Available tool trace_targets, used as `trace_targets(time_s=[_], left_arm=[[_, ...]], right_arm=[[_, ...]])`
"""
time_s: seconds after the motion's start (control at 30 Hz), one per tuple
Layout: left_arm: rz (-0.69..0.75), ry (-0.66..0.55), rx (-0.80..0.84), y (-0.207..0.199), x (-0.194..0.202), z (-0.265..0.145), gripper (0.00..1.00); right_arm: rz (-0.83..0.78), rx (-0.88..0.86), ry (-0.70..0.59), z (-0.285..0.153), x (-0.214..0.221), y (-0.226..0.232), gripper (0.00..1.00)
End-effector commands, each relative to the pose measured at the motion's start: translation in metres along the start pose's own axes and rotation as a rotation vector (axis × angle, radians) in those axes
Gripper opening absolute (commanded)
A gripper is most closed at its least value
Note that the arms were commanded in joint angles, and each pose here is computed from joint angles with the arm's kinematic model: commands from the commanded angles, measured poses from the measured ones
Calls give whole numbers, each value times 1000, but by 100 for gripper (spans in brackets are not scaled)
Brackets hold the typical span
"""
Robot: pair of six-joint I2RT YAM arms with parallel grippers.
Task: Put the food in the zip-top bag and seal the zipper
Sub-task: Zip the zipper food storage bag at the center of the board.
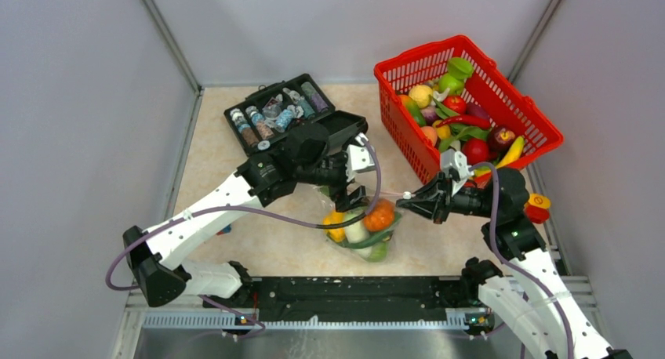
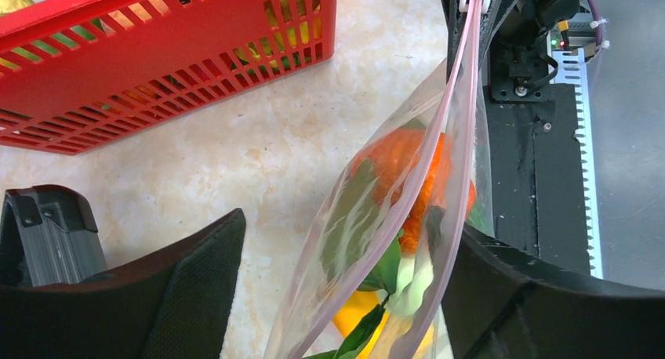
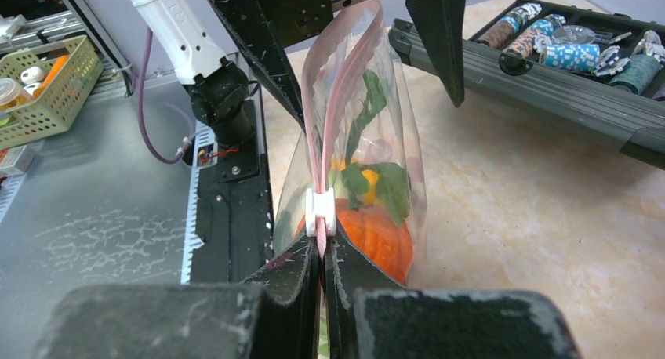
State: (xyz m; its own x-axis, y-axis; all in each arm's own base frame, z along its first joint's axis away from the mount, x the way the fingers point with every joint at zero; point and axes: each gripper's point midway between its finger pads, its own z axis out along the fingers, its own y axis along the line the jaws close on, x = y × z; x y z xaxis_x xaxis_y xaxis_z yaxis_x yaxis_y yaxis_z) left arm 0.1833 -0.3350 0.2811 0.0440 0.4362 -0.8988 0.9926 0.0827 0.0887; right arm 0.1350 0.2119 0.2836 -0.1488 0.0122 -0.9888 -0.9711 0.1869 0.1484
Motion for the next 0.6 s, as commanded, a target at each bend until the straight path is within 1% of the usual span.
trace_targets(time_s=[0.0, 0.07, 0.23, 0.27, 0.37, 0.4, 0.43, 0.47, 0.57], left_arm=[[14, -41, 4, -1, -20, -5, 77], [8, -43, 10, -2, -21, -4, 66], [-15, -26, 27, -7, -19, -3, 26], [-15, -27, 34, -9, -18, -3, 20], [-8, -46, 41, -15, -21, -6, 8], [-4, -55, 43, -16, -22, -7, 4], [-1, -64, 43, -18, -23, -8, 1], [0, -74, 43, -19, -24, -9, 0], [3, -97, 45, -23, -28, -13, 0]], right_arm=[[-61, -20, -21, -1, -15, 9, 0], [-61, -15, -22, -2, -15, 8, 0], [-58, 3, -30, -2, -14, 6, 0], [-56, 8, -36, -2, -14, 5, 0], [-54, 36, -58, -2, -15, 1, 0], [-53, 41, -59, -1, -14, 0, 2], [-49, 42, -57, -1, -12, -1, 6], [-47, 41, -55, -1, -12, -1, 10], [-44, 43, -53, -1, -11, -1, 24]])
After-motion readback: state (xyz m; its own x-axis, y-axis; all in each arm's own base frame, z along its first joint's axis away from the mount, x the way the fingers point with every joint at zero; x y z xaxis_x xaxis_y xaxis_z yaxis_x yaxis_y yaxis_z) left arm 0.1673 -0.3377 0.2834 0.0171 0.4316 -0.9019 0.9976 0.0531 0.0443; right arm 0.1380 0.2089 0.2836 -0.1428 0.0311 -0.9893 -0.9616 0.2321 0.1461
